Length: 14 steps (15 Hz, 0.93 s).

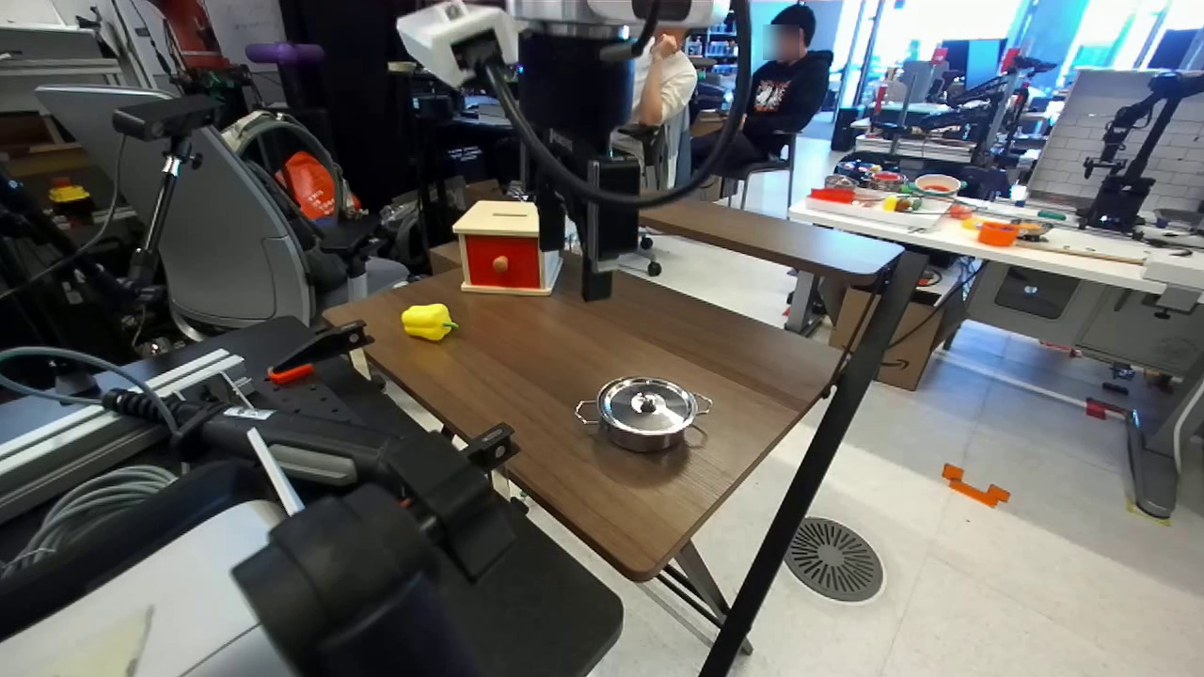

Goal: Uncover the pot and then put the yellow pepper in the pot

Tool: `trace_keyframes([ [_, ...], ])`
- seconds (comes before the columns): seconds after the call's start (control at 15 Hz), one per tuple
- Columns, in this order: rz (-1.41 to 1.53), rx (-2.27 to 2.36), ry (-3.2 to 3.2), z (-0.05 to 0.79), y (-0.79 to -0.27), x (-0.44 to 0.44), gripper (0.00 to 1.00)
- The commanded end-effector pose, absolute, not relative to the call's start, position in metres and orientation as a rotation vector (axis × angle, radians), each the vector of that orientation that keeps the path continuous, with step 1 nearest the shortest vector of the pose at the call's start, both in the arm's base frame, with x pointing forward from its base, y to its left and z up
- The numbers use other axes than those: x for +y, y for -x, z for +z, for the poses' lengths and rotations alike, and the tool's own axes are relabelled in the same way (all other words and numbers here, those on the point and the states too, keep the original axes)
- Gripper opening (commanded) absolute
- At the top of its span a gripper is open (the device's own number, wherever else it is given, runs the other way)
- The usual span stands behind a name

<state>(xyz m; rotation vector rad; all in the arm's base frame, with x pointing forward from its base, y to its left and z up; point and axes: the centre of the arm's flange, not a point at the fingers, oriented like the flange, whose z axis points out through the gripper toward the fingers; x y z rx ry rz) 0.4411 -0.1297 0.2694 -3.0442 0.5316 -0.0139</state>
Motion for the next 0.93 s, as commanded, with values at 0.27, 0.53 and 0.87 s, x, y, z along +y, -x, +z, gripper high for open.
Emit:
trace_keyframes([
  [0.27, 0.012, 0.653, 3.050, 0.194, -0.485, -0.147, 1.00],
  [0.53, 0.043, 0.702, 3.065, 0.167, -0.498, -0.151, 1.00],
  [0.87, 0.071, 0.732, 3.069, 0.145, -0.509, -0.152, 1.00],
])
